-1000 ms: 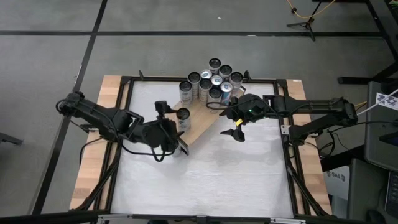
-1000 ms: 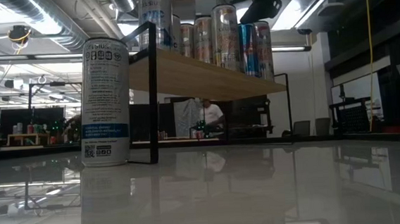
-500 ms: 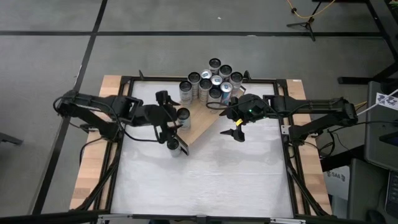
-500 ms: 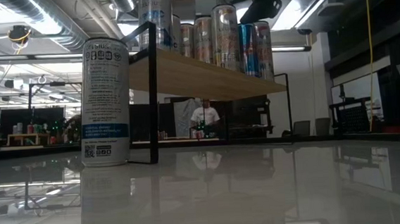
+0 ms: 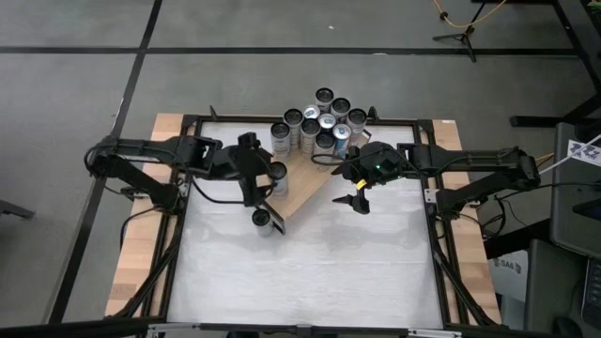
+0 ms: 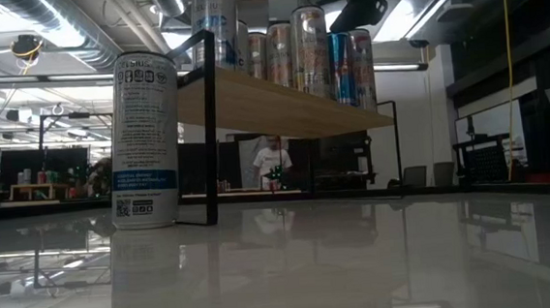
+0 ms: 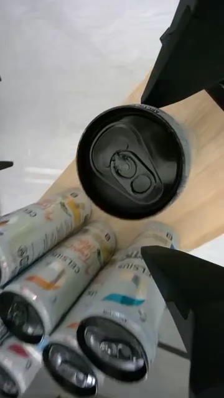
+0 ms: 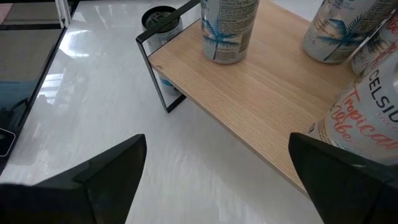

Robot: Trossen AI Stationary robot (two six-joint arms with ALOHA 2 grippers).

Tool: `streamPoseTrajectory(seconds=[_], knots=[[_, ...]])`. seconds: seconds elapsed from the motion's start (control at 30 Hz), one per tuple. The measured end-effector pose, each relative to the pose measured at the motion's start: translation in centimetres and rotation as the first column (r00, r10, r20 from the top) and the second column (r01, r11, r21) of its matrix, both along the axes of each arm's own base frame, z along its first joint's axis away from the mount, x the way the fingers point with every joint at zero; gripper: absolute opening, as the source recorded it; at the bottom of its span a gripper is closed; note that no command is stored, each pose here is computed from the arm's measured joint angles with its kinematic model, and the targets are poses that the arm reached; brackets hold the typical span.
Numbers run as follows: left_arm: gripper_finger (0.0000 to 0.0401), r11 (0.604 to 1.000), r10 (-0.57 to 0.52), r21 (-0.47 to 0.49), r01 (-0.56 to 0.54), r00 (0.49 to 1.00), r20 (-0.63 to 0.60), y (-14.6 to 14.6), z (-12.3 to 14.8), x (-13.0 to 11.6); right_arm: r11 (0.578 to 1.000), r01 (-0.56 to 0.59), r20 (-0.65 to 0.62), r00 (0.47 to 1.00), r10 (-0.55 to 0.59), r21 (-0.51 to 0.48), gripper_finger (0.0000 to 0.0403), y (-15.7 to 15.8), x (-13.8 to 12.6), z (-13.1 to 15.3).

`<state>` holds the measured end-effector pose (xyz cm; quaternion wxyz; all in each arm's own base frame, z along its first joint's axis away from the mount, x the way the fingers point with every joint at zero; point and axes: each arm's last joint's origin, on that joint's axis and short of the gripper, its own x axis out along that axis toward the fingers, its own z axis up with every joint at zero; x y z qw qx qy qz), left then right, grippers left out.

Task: Place canned beverage on shelf
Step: Put the white-blue soda can on the shelf aligned with the other white-blue soda can

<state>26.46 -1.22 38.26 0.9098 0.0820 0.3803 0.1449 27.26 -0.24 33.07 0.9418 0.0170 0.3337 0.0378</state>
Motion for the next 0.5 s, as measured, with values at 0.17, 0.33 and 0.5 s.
streamPoseTrajectory(seconds=[0.17,0.33,0.5], knots=[[0.0373,1.0,-0.002,-0.028,0.002,1.0,0.004,0.4,-0.1,0.3,1.0,0.0,0.0,1.0,0.0,0.0,0.0388,0.0,0.0,0.0],[0.037,0.997,0.035,-0.063,-0.035,0.999,-0.004,0.6,-0.6,0.9,1.0,0.0,0.0,1.0,0.0,0.0,0.0388,0.0,0.0,0.0],[0.0345,0.997,0.034,-0.063,-0.036,0.999,-0.026,0.6,-1.2,1.4,1.0,0.0,0.0,1.0,0.0,0.0,0.0388,0.0,0.0,0.0]])
